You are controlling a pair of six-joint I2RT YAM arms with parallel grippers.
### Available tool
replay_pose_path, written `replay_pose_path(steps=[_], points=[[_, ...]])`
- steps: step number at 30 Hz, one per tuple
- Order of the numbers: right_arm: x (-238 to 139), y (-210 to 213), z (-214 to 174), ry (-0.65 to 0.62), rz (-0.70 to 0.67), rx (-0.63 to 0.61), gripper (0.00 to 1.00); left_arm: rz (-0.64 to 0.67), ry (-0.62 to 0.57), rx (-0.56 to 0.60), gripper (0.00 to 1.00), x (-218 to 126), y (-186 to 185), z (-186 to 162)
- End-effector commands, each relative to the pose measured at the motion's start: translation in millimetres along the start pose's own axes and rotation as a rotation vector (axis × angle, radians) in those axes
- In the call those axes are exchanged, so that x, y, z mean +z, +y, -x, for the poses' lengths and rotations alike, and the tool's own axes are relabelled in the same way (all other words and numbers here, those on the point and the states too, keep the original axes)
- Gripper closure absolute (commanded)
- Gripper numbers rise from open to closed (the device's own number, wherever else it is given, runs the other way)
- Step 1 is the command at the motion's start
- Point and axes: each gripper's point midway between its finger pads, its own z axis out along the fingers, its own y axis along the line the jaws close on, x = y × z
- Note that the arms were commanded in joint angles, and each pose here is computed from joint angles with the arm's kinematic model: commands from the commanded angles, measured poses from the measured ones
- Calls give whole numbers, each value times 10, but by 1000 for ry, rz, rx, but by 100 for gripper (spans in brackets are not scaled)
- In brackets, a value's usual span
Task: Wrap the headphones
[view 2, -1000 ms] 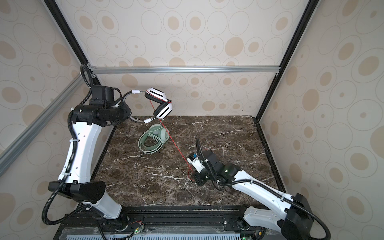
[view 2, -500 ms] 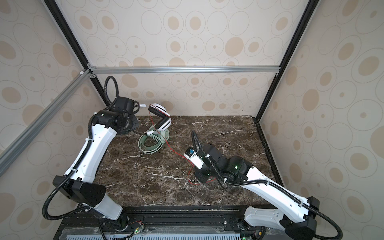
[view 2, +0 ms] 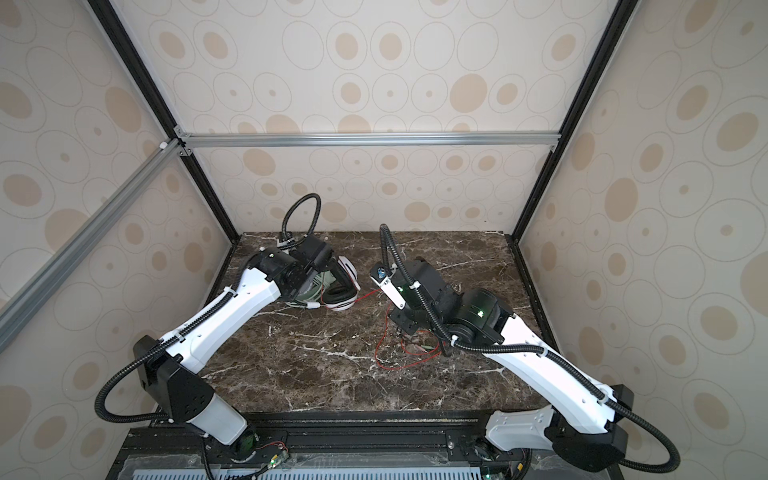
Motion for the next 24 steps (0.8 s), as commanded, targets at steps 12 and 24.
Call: replay_pose_path(steps=[12, 24], points=[[419, -702, 311, -99, 55, 305, 100, -286, -156, 115, 100, -489, -527, -148], [953, -838, 230, -88, 192, 486, 100, -483, -191, 195, 100, -773, -752, -308]])
